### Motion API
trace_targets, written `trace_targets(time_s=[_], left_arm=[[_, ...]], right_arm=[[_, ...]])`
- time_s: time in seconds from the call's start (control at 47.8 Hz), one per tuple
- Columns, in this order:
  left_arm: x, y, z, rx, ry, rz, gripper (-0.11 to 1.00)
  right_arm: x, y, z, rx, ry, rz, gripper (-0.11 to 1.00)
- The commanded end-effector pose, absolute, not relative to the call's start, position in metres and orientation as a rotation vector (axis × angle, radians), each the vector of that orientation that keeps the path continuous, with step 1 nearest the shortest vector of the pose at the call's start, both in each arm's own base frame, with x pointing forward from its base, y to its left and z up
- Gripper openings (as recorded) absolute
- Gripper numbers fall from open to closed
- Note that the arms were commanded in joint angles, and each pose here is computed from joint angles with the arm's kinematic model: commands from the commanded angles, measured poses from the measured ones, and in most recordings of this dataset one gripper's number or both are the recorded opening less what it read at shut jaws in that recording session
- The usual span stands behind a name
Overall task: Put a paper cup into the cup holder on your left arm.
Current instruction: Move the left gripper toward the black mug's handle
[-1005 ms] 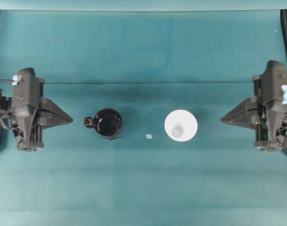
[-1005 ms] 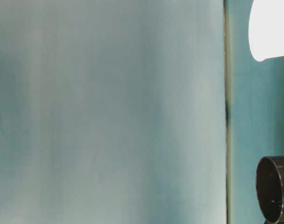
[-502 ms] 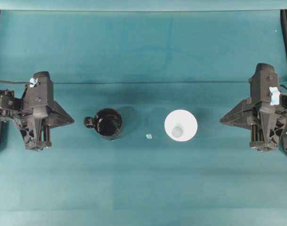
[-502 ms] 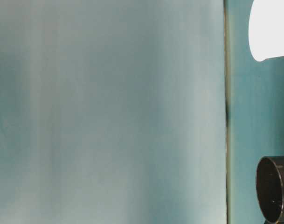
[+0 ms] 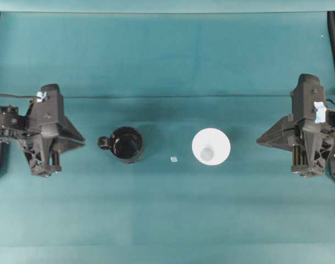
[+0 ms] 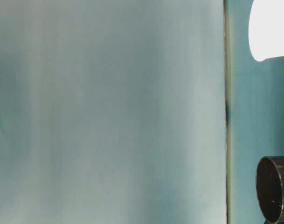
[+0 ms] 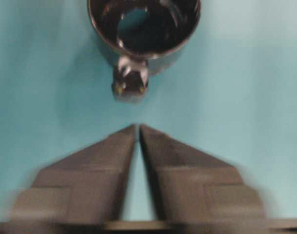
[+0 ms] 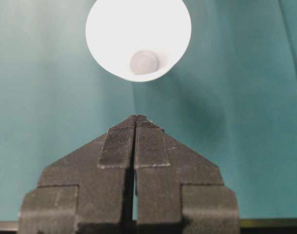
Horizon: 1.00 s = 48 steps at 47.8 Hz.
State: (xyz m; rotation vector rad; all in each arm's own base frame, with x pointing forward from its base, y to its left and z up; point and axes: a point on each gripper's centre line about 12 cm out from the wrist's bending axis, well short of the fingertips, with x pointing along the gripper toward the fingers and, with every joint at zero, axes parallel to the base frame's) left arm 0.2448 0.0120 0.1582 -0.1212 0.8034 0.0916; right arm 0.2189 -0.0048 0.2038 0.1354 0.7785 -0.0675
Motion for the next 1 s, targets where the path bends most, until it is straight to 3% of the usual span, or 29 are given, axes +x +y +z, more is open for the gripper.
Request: trace_targets(time_s=[0.0, 0.063, 0.147, 0.272, 0.607, 0.984], left_arm=[[0.250, 0.012, 0.158, -0.120, 0.787, 0.090, 0.59], [0.251, 0.012, 0.157, -0.118, 0.778, 0.089, 0.78], [0.252, 0.012, 0.154, -0.118, 0.767, 0.088, 0.93], [0.255, 0.012, 0.145, -0.119, 0.764, 0.086, 0.87], [0.280, 0.013, 0.118, -0.087, 0.759, 0.071, 0.89], [0.283, 0.025, 0.117, -0.077, 0.749, 0.099, 0.89]], right_arm=[[0.223, -0.005, 0.214, 0.145, 0.748, -0.070, -0.03], [0.223, -0.005, 0.214, 0.145, 0.748, -0.070, -0.03], [0.223, -0.005, 0.214, 0.145, 0.748, -0.070, -0.03], [0.223, -0.005, 0.214, 0.145, 0.748, -0.070, -0.03], [0.223, -0.006, 0.214, 0.147, 0.747, -0.072, -0.03], [0.223, -0.005, 0.214, 0.148, 0.748, -0.070, -0.03]])
